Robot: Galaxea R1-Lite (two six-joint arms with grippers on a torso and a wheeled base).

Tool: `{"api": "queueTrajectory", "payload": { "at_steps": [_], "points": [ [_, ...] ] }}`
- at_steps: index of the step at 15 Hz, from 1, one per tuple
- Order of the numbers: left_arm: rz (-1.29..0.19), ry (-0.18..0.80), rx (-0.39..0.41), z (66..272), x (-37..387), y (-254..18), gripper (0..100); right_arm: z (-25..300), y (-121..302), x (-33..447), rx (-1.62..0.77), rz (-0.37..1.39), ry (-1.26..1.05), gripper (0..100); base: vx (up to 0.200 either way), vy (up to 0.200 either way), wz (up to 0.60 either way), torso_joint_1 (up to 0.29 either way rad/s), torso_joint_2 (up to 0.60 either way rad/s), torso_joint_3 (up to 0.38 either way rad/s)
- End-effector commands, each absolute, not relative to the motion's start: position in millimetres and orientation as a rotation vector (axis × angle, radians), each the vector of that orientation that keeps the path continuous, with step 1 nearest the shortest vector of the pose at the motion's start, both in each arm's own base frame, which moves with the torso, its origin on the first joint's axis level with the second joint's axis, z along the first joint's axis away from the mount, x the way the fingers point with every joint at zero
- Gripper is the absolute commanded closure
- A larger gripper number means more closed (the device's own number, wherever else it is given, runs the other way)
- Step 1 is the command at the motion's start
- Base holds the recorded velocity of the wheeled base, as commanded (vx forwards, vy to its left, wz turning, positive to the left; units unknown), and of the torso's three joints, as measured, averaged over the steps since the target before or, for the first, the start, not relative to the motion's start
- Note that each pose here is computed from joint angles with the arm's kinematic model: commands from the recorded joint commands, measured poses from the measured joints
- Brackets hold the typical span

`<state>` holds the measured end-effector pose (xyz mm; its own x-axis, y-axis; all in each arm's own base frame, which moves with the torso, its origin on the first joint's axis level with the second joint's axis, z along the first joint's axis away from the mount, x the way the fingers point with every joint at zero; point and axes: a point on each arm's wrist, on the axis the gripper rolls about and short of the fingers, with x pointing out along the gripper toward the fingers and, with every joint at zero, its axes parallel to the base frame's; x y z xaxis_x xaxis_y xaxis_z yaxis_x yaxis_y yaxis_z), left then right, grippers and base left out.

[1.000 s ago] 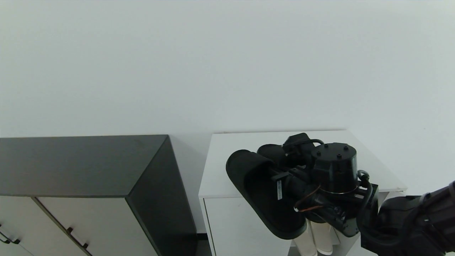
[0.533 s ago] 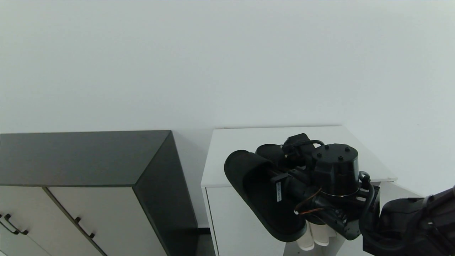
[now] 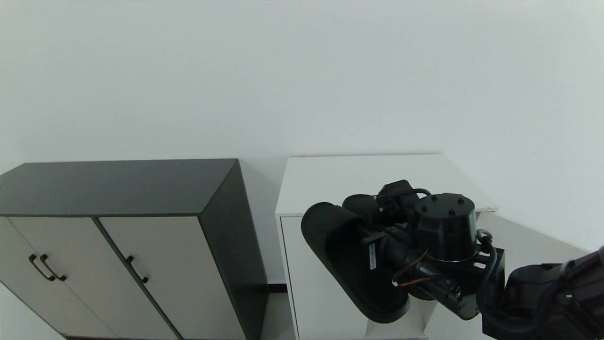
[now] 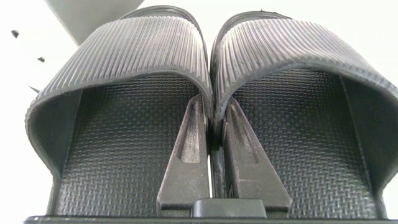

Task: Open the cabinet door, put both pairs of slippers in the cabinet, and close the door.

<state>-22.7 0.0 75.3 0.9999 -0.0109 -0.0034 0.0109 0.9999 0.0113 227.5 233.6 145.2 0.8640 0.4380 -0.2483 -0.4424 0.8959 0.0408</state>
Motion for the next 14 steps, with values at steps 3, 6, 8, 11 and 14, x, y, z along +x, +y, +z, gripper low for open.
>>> {"api": "queueTrajectory", "payload": {
  "at_steps": [3,6,8,11,14],
  "points": [
    [-0.011,0.005,0.011,75.4,-22.6,0.0,100,141.7,234.0,227.7,-0.024,0.461,0.265,100,0.000,0.000,0.00,0.000,0.00,0.000],
    [-0.011,0.005,0.011,75.4,-22.6,0.0,100,140.4,233.8,226.7,-0.026,0.463,0.269,100,0.000,0.000,0.00,0.000,0.00,0.000],
    [-0.009,0.005,0.012,75.4,-22.6,0.0,100,140.4,233.4,227.1,-0.026,0.461,0.269,100,0.000,0.000,0.00,0.000,0.00,0.000],
    [-0.008,0.005,0.012,75.4,-22.6,0.0,100,138.9,233.1,226.1,-0.030,0.462,0.274,100,0.000,0.000,0.00,0.000,0.00,0.000],
    [-0.009,0.005,0.012,75.4,-22.6,0.0,100,138.5,232.6,226.3,-0.031,0.460,0.276,100,0.000,-0.133,0.00,0.002,0.00,0.000]
  ]
}}
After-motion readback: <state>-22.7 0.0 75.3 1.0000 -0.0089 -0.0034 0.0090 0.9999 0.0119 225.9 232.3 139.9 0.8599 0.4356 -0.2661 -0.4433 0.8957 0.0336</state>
